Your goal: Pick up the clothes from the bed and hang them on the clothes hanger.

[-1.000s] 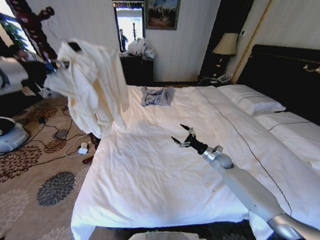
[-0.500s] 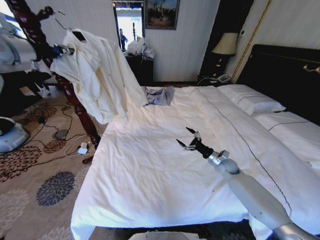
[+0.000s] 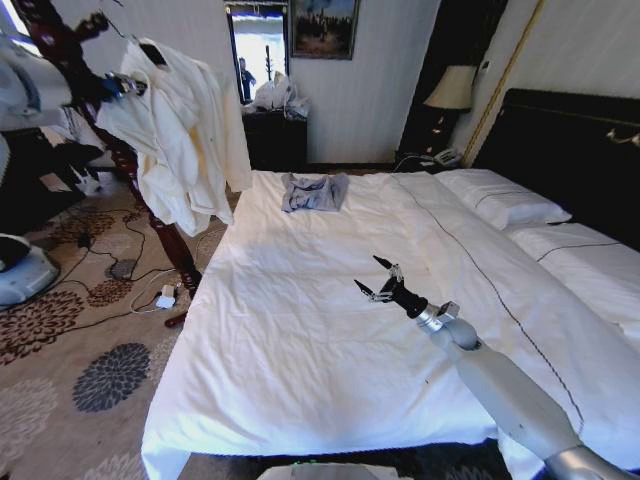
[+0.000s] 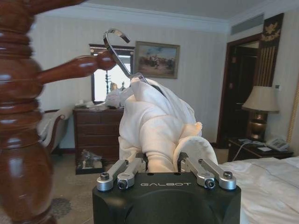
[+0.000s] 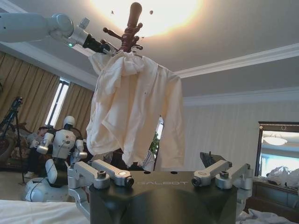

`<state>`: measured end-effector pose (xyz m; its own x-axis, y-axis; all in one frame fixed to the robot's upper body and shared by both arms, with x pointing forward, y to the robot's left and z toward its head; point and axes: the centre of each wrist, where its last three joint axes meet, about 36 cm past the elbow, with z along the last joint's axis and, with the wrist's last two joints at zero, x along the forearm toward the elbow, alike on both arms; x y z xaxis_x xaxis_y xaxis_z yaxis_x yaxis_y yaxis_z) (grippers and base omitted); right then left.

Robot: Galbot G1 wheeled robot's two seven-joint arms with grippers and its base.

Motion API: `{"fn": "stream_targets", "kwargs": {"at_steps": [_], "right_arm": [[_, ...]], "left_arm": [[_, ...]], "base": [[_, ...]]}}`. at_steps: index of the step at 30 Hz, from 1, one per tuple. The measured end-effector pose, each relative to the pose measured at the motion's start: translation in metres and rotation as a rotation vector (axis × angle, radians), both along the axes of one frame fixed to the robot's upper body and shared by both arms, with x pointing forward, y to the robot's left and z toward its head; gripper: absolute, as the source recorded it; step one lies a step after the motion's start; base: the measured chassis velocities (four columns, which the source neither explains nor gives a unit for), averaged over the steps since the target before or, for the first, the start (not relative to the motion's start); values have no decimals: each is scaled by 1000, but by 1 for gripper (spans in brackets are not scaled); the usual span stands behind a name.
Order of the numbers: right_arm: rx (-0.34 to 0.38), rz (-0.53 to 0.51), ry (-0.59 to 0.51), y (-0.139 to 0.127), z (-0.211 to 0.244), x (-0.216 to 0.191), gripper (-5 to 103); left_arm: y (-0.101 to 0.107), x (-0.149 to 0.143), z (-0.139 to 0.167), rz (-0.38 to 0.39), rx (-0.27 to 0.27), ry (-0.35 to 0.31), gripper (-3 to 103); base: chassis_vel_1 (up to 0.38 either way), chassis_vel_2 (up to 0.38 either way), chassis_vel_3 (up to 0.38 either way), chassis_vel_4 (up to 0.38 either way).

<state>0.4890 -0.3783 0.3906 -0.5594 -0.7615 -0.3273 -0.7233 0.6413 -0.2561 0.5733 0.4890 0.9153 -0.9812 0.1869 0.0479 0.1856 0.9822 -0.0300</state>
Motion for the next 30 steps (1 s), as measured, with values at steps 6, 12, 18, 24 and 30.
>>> {"fn": "stream_targets", "kwargs": {"at_steps": [6, 12, 18, 24, 30], "right_arm": [[-4, -1, 1, -2, -2, -3, 100], [-8, -4, -1, -6, -1, -5, 100], [-11, -6, -3, -8, -1, -6, 100], [-10, -4, -1, -7, -4, -8, 100], [-11, -1, -1, -5, -5, -8, 100]], "left_arm": [[16, 5, -12, 40, -15, 31, 26], [19, 8, -28, 44, -24, 57, 26], [13, 10, -38, 34, -11, 66, 26], [4, 2, -32, 54, 13, 37, 23], [2, -11, -25, 65, 21, -18, 47]], "base": [[0, 0, 0, 0], [0, 0, 0, 0], [0, 0, 0, 0], [0, 0, 0, 0], [0, 0, 0, 0]]}}
